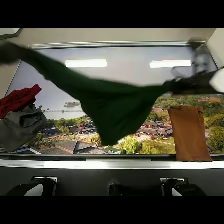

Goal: Fold the shirts.

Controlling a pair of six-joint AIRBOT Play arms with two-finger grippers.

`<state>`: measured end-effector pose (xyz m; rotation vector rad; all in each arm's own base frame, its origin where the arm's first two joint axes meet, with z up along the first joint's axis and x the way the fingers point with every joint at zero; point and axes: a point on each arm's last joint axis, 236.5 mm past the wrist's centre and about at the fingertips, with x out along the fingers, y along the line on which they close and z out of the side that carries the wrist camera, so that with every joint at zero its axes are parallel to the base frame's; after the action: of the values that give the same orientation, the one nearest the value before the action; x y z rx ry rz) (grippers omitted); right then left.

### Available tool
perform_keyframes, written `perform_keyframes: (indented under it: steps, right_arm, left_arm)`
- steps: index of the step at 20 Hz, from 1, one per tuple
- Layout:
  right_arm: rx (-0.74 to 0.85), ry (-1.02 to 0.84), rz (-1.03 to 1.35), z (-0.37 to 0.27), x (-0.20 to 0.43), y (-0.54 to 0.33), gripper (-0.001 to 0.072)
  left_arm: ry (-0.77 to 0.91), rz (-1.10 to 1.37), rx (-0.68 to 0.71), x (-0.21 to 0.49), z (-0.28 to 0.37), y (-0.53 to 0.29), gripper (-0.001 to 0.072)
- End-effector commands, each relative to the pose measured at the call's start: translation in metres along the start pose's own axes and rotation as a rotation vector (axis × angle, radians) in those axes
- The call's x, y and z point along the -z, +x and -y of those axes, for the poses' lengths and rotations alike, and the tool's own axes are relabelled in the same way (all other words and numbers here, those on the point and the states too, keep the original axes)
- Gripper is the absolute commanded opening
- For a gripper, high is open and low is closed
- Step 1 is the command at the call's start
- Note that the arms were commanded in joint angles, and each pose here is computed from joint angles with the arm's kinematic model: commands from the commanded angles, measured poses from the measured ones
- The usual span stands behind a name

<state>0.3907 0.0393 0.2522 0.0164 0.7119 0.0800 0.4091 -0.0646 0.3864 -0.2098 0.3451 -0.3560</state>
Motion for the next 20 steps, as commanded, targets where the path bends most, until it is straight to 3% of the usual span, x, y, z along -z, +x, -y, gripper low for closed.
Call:
perform_keyframes:
  steps: [1, 5, 9, 12, 15, 17, 20]
  right_arm:
    - [0.116, 0.086, 0.617, 0.032, -0.108, -0.206, 0.0034]
    - [0.094, 0.134, 0.717, 0.032, -0.106, -0.255, 0.0034]
    - [0.130, 0.136, 0.637, 0.040, -0.097, -0.235, 0.0035]
    - [0.163, 0.152, 0.246, 0.042, -0.045, -0.142, 0.0035]
    - [0.123, 0.033, -0.230, 0.027, 0.042, -0.020, 0.0035]
    - [0.087, 0.019, -0.343, 0.019, 0.074, 0.049, 0.0036]
    - [0.075, 0.052, -0.286, 0.017, 0.072, 0.145, 0.0036]
  left_arm:
    - [0.107, 0.502, -0.031, -0.124, 0.072, -0.161, 0.0029]
    - [0.109, 0.504, -0.024, -0.107, 0.093, -0.201, 0.0029]
    - [0.087, 0.198, -0.205, -0.040, 0.042, -0.173, 0.0029]
    - [-0.005, -0.170, -0.261, 0.057, -0.001, -0.123, 0.0029]
    - [-0.126, -0.579, -0.199, 0.197, -0.022, -0.065, 0.0029]
    - [-0.163, -0.789, -0.136, 0.285, -0.022, -0.042, 0.0029]
    - [-0.213, -0.833, -0.160, 0.353, -0.042, -0.005, 0.0029]
